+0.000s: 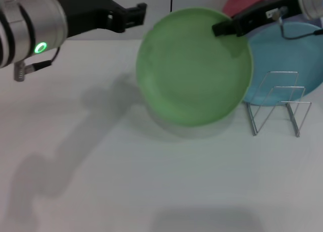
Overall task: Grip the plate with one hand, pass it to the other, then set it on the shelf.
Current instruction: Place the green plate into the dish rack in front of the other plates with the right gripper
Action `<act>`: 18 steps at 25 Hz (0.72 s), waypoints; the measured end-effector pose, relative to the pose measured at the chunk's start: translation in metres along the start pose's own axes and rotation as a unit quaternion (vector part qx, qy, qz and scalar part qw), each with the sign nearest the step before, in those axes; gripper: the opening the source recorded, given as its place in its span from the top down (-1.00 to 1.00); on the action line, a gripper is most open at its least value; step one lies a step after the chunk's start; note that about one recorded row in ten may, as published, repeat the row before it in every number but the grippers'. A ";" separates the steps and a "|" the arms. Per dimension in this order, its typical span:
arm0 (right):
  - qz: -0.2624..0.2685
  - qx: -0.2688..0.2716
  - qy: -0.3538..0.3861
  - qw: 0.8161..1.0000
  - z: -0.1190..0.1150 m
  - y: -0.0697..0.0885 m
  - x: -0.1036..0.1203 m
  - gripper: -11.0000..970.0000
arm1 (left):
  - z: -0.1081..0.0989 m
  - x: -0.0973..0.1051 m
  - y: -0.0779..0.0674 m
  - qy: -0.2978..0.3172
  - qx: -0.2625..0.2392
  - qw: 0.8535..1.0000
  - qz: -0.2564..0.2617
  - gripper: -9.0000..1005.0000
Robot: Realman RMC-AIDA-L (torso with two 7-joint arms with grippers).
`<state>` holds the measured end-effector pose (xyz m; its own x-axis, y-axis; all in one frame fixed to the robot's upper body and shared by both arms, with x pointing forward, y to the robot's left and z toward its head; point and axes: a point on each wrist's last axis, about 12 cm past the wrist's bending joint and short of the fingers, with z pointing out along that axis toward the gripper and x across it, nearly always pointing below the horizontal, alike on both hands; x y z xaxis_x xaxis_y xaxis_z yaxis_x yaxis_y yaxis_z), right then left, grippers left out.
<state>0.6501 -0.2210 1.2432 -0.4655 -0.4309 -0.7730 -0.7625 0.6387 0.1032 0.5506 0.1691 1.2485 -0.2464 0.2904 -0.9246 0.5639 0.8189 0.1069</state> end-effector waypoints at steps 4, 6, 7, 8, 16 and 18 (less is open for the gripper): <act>-0.064 0.018 -0.007 0.998 -0.017 0.003 -0.005 0.84 | -0.007 0.010 0.003 -0.034 -0.024 0.999 0.009 -0.47; -0.105 0.030 -0.012 0.994 -0.027 0.007 -0.008 0.84 | -0.010 0.018 0.001 -0.062 -0.040 0.997 0.029 -0.51; -0.144 0.041 -0.014 0.989 -0.037 0.011 -0.011 0.84 | -0.011 0.021 0.001 -0.073 -0.047 0.996 0.036 -0.51; -0.158 0.046 -0.015 0.986 -0.041 0.013 -0.012 0.84 | -0.011 0.021 0.001 -0.073 -0.047 0.996 0.036 -0.51; -0.266 0.091 -0.012 0.960 -0.069 0.023 -0.018 0.84 | -0.012 0.070 -0.012 -0.223 -0.158 0.959 0.073 -0.51; -0.283 0.096 -0.011 0.954 -0.075 0.027 -0.019 0.84 | -0.009 0.084 -0.016 -0.246 -0.176 0.950 0.075 -0.51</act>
<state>0.6051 -0.2434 1.3079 0.0085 -0.7296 -0.6838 -0.7916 0.4129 -0.4504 0.5141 0.1852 1.1722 0.2635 0.2219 -0.9388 0.2438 0.9263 0.2874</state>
